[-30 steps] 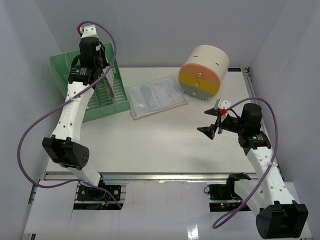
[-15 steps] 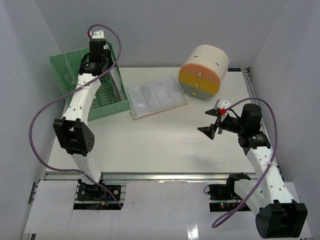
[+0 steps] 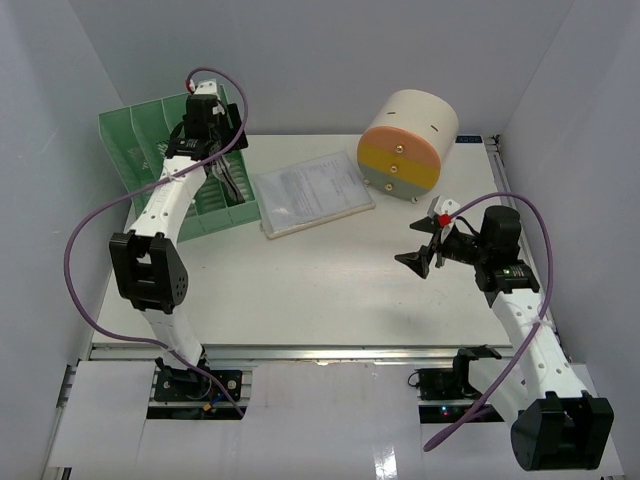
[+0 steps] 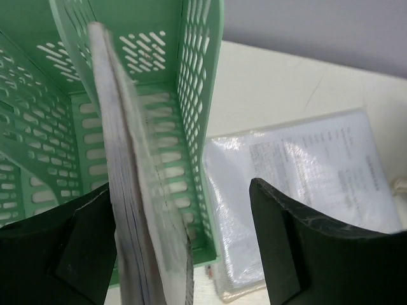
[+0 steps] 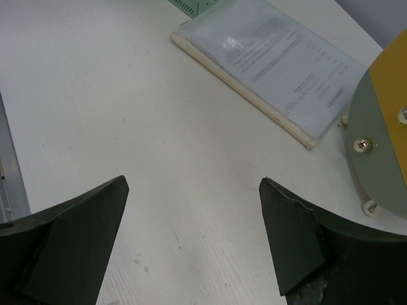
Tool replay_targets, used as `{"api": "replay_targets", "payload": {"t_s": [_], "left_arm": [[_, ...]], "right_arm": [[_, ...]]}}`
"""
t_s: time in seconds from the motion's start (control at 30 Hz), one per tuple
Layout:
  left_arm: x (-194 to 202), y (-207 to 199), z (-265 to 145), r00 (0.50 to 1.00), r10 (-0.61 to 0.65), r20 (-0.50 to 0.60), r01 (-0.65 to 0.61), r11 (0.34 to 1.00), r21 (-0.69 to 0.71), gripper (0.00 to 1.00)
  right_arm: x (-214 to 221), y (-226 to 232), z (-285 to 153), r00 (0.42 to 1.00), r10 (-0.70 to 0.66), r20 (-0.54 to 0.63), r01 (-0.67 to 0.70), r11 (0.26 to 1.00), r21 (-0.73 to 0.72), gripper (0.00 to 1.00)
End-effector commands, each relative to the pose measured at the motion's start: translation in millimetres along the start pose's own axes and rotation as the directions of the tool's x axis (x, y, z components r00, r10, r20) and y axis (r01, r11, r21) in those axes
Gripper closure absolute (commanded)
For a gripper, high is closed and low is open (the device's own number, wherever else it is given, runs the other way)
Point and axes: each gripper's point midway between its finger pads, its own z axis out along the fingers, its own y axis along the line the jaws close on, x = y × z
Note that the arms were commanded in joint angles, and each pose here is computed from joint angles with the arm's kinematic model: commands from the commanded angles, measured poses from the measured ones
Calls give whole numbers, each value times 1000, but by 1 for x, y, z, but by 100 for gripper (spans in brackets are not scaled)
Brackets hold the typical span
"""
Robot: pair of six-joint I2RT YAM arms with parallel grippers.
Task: Organize the desk
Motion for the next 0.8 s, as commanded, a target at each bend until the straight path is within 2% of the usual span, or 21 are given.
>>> {"api": "replay_targets", "payload": {"t_s": [0.0,0.13,0.2,0.27,0.3,0.33,0.4,0.47,0.53,0.6,0.7,0.77], "left_arm": [[-34,-27,-57,994,28,104,-48,980,191,8],[-30,-39,-95,990,39,138,-80,951,300,5],[-36,-43,-126,982,29,189,-95,932,351,4],[-36,-45,-154,973,18,231,-109,914,390,3],[-33,-44,-164,970,13,243,-112,909,402,2],[-26,-45,-177,967,7,256,-119,898,423,2],[3,-41,-188,969,1,246,-115,886,449,2],[13,-38,-211,962,-26,273,-110,874,473,2],[57,-34,-207,974,-35,222,-82,864,497,2],[76,-33,-220,972,-45,231,-87,844,530,2],[110,-24,-224,974,-19,225,-105,844,525,2],[129,-18,-223,977,4,213,-116,850,514,2]], "right_arm": [[3,4,3,1000,-11,13,11,999,-42,10],[10,17,3,994,-110,19,112,986,-124,10],[19,22,3,986,-167,19,168,973,-161,10],[27,29,4,968,-248,33,249,947,-203,10],[28,31,5,968,-248,41,251,944,-216,10],[34,37,6,944,-326,57,329,910,-253,10],[42,47,10,896,-436,84,439,842,-312,10],[43,48,17,867,-493,69,485,804,-346,10],[57,58,38,831,-556,21,508,743,-436,10],[59,68,63,793,-608,36,543,681,-491,10],[70,75,100,760,-650,-1,551,644,-531,8],[60,66,132,749,-662,-9,568,650,-504,3]]}}
